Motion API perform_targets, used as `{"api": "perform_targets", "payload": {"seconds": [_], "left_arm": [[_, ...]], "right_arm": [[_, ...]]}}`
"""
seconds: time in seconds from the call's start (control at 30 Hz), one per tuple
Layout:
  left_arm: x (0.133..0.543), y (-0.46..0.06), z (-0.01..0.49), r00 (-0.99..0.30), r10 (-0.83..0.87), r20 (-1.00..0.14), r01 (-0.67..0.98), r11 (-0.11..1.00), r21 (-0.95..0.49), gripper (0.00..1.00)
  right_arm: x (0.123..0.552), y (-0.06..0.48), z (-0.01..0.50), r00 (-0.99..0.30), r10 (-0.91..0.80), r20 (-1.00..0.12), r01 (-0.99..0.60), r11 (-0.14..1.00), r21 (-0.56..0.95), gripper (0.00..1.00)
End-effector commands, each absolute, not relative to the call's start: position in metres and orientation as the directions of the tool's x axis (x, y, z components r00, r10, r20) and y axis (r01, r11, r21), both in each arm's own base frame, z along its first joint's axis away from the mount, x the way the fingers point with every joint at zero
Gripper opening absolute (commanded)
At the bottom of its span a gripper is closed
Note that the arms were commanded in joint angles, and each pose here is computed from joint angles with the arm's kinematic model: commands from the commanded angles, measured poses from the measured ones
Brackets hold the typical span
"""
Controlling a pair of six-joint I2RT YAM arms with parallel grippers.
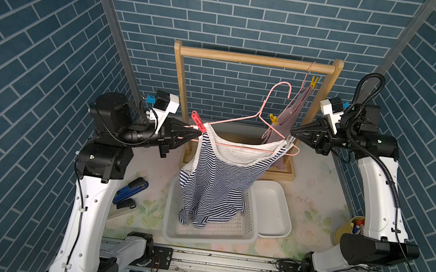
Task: Remove the clothespins securing tank tops to the hanger
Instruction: Remove the clothespin from the hanger, then place the clothespin in the storage box.
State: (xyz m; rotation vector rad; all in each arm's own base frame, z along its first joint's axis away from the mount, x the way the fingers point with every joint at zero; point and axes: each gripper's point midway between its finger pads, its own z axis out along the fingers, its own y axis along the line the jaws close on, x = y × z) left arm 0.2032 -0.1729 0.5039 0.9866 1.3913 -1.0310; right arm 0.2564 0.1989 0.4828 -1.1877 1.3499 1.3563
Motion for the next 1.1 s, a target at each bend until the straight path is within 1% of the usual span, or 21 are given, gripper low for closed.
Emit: {"api": "perform_targets", "payload": {"seconds": [0.0, 0.2, 0.43, 0.73, 0.83, 1.07], "left_arm": [[0.200, -0.171, 0.501, -0.043, 0.021, -0.999, 0.954, 0.297, -0.035, 0.00], [0.202, -0.170, 0.495, -0.056, 0.022, -0.998, 0.948, 0.314, -0.046, 0.00], [0.205, -0.168, 0.494, -0.049, 0.015, -0.999, 0.940, 0.340, -0.041, 0.00], [0.207, -0.161, 0.504, 0.027, -0.079, -0.997, 0.904, 0.427, -0.009, 0.00], [0.203, -0.158, 0.511, 0.057, -0.107, -0.993, 0.893, 0.449, 0.002, 0.00], [0.188, -0.148, 0.521, 0.111, -0.145, -0.983, 0.849, 0.528, 0.018, 0.00]], "right_arm": [[0.249, 0.199, 0.498, -0.096, -0.038, -0.995, -0.994, -0.051, 0.098, 0.00], [0.254, 0.199, 0.501, -0.079, -0.053, -0.996, -0.997, -0.014, 0.079, 0.00], [0.257, 0.195, 0.498, -0.073, -0.086, -0.994, -0.994, 0.085, 0.066, 0.00], [0.229, 0.186, 0.494, -0.055, -0.100, -0.993, -0.982, 0.186, 0.036, 0.00], [0.219, 0.184, 0.489, -0.079, -0.100, -0.992, -0.978, 0.199, 0.058, 0.00], [0.206, 0.182, 0.457, -0.189, -0.101, -0.977, -0.960, 0.227, 0.163, 0.00]]}}
